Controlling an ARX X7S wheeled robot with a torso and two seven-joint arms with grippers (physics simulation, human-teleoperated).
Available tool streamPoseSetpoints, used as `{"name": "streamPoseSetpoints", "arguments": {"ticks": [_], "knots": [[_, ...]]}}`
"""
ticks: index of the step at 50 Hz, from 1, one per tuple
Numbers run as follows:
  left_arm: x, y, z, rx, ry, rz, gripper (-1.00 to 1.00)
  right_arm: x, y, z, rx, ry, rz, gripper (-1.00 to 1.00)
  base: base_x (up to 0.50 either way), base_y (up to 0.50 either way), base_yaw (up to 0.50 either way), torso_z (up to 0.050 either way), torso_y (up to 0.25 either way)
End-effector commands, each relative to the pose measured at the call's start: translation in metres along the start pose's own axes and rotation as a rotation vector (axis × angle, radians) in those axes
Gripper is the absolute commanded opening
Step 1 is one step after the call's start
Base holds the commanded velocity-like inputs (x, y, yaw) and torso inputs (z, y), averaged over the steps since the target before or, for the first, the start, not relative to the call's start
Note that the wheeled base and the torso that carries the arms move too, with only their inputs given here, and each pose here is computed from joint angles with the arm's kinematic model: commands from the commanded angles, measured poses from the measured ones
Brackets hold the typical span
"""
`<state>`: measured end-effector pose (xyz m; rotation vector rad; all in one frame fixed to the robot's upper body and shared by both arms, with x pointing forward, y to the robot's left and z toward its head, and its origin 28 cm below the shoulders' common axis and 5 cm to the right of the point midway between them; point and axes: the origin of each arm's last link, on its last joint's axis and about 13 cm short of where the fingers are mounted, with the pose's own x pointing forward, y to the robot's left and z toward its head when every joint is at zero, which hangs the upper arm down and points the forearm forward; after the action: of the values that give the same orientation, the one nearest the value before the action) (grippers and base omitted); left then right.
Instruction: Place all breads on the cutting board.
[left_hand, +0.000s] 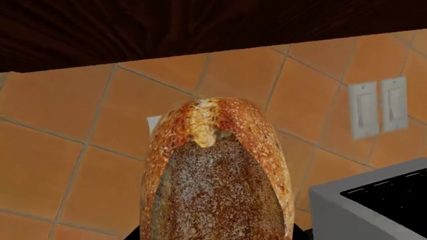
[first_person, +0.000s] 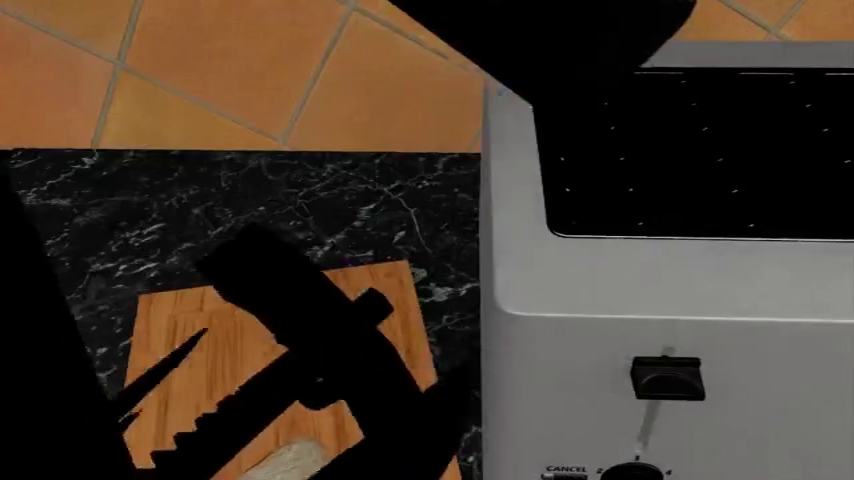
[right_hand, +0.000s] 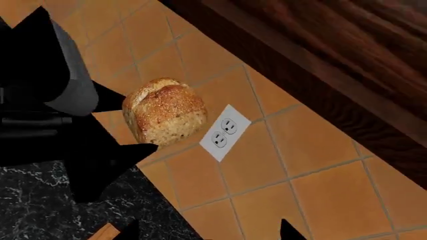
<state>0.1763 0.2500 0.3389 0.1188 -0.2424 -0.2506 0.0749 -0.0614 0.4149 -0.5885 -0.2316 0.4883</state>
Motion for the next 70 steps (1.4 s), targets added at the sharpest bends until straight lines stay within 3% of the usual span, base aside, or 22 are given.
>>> {"name": "streamPoseSetpoints", "arguments": {"ticks": [1,9,10,12,14,25,35,40,46,52,62,66,70], "knots": [[-0.016,0.008,-0.030,0.074,0.067,-0.047,-1.00,-0.017,-0.004,0.005,-0.017,-0.110,-0.101,1.00,0.00,0.00,0.00,0.000,0.000],[-0.037,0.014,-0.005,0.127,0.119,-0.086,-1.00,-0.014,-0.006,-0.003,0.005,-0.123,-0.133,1.00,0.00,0.00,0.00,0.000,0.000],[-0.032,0.016,-0.005,0.134,0.128,-0.086,-1.00,-0.014,-0.006,-0.003,0.007,-0.125,-0.134,1.00,0.00,0.00,0.00,0.000,0.000],[0.005,0.010,-0.018,0.147,0.162,-0.096,-1.00,-0.014,-0.007,-0.003,0.008,-0.127,-0.143,1.00,0.00,0.00,0.00,0.000,0.000],[0.016,0.010,-0.021,0.145,0.172,-0.100,-1.00,-0.016,-0.007,-0.003,0.005,-0.129,-0.145,1.00,0.00,0.00,0.00,0.000,0.000],[0.049,0.008,-0.009,0.173,0.238,-0.180,-1.00,-0.017,-0.009,-0.005,0.016,-0.136,-0.176,1.00,0.00,0.00,0.00,0.000,0.000],[0.075,0.004,-0.008,0.234,0.369,-0.240,-1.00,-0.017,-0.009,-0.008,0.029,-0.137,-0.180,1.00,0.00,0.00,0.00,0.000,0.001],[0.076,-0.001,-0.010,0.281,0.431,-0.284,-1.00,-0.017,-0.010,-0.006,0.033,-0.142,-0.176,1.00,0.00,0.00,0.00,0.000,0.000],[0.073,-0.006,-0.007,0.278,0.456,-0.328,-1.00,-0.019,-0.012,-0.004,0.040,-0.147,-0.193,1.00,0.00,0.00,0.00,0.000,0.000],[0.069,-0.008,-0.013,0.288,0.491,-0.354,-1.00,-0.016,-0.023,-0.009,0.083,-0.138,-0.279,1.00,0.00,0.00,0.00,0.000,0.000],[0.067,-0.010,-0.024,0.290,0.525,-0.372,-1.00,-0.018,-0.027,-0.009,0.101,-0.148,-0.326,1.00,0.00,0.00,0.00,0.000,0.000],[0.065,-0.011,-0.028,0.292,0.539,-0.376,-1.00,-0.021,-0.034,-0.006,0.133,-0.192,-0.431,1.00,0.00,0.00,0.00,0.000,0.003],[0.064,-0.010,-0.031,0.291,0.551,-0.376,-1.00,-0.020,-0.032,-0.008,0.132,-0.188,-0.421,1.00,0.00,0.00,0.00,0.000,0.000]]}}
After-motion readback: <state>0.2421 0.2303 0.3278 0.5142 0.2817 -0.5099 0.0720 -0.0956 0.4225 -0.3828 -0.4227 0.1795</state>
